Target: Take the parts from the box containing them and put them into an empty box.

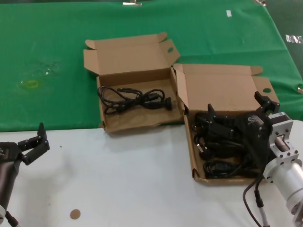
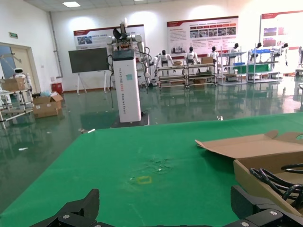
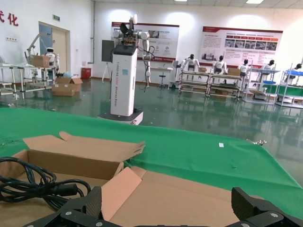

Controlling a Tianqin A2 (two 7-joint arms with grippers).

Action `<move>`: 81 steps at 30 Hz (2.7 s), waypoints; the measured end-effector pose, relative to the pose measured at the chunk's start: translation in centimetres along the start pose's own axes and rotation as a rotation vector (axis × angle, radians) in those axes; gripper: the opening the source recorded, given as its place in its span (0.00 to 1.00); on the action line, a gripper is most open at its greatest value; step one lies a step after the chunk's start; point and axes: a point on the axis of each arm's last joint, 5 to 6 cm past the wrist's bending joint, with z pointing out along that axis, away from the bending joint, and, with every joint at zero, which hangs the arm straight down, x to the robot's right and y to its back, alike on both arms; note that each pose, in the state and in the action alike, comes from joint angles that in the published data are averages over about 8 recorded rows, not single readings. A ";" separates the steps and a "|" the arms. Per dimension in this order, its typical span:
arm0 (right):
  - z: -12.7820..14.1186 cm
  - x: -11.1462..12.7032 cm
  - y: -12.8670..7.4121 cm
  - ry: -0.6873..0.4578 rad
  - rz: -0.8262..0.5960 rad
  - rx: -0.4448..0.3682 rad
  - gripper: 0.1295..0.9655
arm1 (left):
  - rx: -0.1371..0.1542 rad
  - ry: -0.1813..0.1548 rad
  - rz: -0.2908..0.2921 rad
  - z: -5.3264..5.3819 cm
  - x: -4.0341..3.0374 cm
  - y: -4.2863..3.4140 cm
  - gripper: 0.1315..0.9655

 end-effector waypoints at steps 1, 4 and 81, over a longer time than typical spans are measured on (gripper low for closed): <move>0.0 0.0 0.0 0.000 0.000 0.000 1.00 | 0.000 0.000 0.000 0.0 0.00 0.00 1.00; 0.0 0.0 0.0 0.000 0.000 0.000 1.00 | 0.000 0.000 0.000 0.0 0.00 0.00 1.00; 0.0 0.0 0.0 0.000 0.000 0.000 1.00 | 0.000 0.000 0.000 0.0 0.00 0.00 1.00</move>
